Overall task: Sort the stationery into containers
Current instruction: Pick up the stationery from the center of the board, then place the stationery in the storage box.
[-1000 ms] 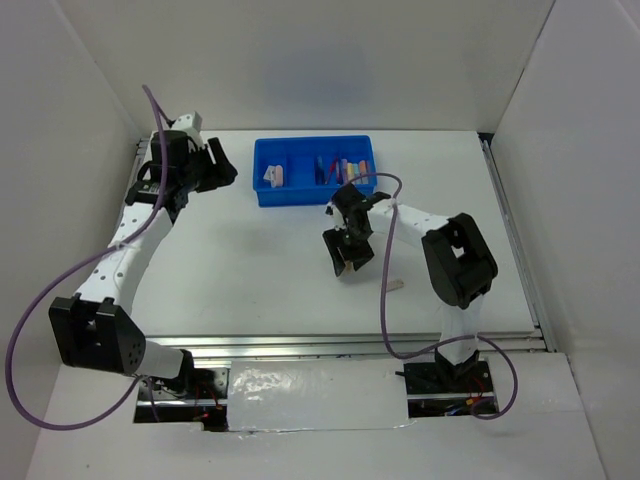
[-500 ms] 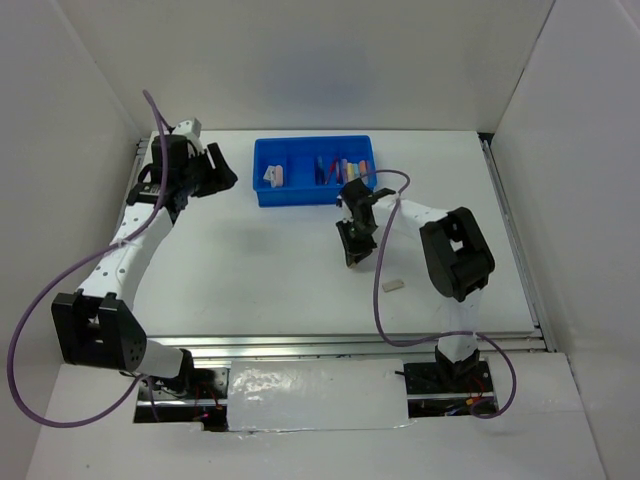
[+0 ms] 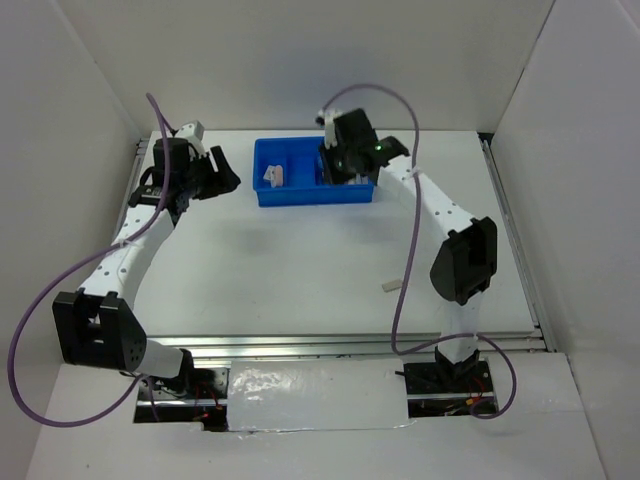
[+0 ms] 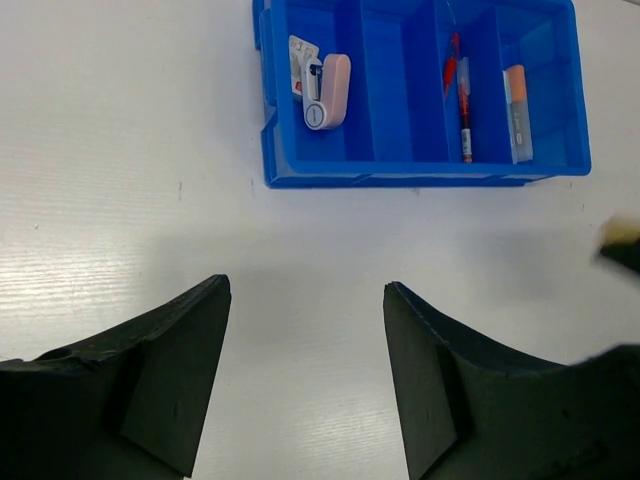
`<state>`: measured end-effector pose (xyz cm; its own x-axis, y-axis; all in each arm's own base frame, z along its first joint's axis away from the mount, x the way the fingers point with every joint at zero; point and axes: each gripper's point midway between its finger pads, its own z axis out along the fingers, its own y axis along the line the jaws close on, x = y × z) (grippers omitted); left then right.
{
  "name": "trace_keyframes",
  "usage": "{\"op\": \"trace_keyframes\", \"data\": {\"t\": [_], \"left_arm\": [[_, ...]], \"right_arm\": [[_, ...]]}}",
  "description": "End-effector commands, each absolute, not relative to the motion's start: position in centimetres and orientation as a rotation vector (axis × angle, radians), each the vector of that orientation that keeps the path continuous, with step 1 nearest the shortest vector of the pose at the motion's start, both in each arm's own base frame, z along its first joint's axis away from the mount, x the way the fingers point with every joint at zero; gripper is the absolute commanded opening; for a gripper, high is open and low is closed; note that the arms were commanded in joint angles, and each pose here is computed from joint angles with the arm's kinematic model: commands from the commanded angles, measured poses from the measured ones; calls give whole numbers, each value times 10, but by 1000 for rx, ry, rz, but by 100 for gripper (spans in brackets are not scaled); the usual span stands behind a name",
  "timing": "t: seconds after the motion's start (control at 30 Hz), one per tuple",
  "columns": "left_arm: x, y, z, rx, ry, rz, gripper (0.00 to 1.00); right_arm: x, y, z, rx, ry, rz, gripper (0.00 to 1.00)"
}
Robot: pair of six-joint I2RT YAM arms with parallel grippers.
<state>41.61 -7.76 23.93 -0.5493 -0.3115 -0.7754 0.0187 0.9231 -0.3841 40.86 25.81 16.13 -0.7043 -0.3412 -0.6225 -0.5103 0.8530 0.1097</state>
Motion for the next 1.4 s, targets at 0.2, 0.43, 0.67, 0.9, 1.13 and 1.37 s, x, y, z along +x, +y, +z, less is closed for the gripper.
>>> {"op": "trace_keyframes", "data": {"t": [0.2,0.43,0.67,0.9,1.13,1.37], "left_arm": [[421,-89,252,-114,2043,-476,76],[424,-83,261,-115,2019,-461,76],[421,-82,250,-134,2049,-482,78],[420,-79,237,-116,2090,-467,81],[419,-83,243,-16,2097,-564,81],[410,-94,248,77,2065,-628,80]], "right_arm": [[555,286,291,-424,1919,304,0],[592,311,250,-331,1895,461,0],[605,327,194,-377,1930,436,1],[604,333,166,-408,1970,433,38],[592,344,176,-448,1969,503,74],[557,333,257,-456,1922,692,74]]}}
